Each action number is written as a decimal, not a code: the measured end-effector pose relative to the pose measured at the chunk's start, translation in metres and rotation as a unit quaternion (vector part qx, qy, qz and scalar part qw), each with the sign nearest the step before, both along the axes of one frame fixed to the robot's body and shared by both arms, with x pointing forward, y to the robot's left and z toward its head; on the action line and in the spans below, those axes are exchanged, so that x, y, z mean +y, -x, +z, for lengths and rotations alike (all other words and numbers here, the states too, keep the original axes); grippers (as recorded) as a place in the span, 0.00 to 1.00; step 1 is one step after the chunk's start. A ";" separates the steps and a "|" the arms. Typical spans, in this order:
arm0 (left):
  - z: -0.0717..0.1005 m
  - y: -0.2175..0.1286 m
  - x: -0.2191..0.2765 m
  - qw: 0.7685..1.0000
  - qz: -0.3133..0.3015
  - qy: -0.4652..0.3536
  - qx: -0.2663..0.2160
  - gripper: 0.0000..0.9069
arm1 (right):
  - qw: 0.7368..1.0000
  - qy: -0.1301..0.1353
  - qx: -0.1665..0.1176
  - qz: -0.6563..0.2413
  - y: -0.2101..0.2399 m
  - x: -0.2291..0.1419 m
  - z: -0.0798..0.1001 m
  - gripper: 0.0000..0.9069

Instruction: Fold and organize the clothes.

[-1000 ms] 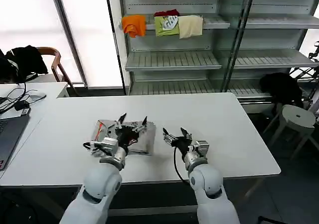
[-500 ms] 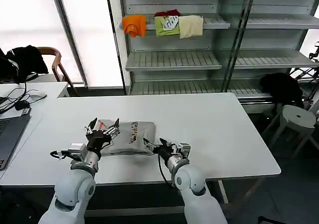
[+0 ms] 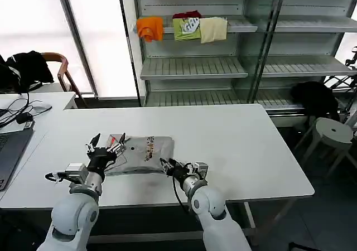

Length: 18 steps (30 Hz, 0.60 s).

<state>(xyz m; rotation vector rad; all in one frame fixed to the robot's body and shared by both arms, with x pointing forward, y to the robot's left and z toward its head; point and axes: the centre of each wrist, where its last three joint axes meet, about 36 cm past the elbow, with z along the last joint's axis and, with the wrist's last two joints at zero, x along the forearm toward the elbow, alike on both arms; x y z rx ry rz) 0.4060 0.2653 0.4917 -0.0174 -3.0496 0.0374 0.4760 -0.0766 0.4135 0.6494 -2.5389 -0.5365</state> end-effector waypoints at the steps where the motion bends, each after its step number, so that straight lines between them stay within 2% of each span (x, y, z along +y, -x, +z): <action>1: 0.000 0.001 0.001 1.000 0.002 0.000 0.000 1.00 | 1.000 0.000 0.000 -0.001 0.000 0.000 0.000 0.00; 18: -0.002 0.005 0.005 1.000 0.011 0.002 0.003 1.00 | 0.999 -0.006 0.001 -0.032 0.009 -0.012 0.009 0.00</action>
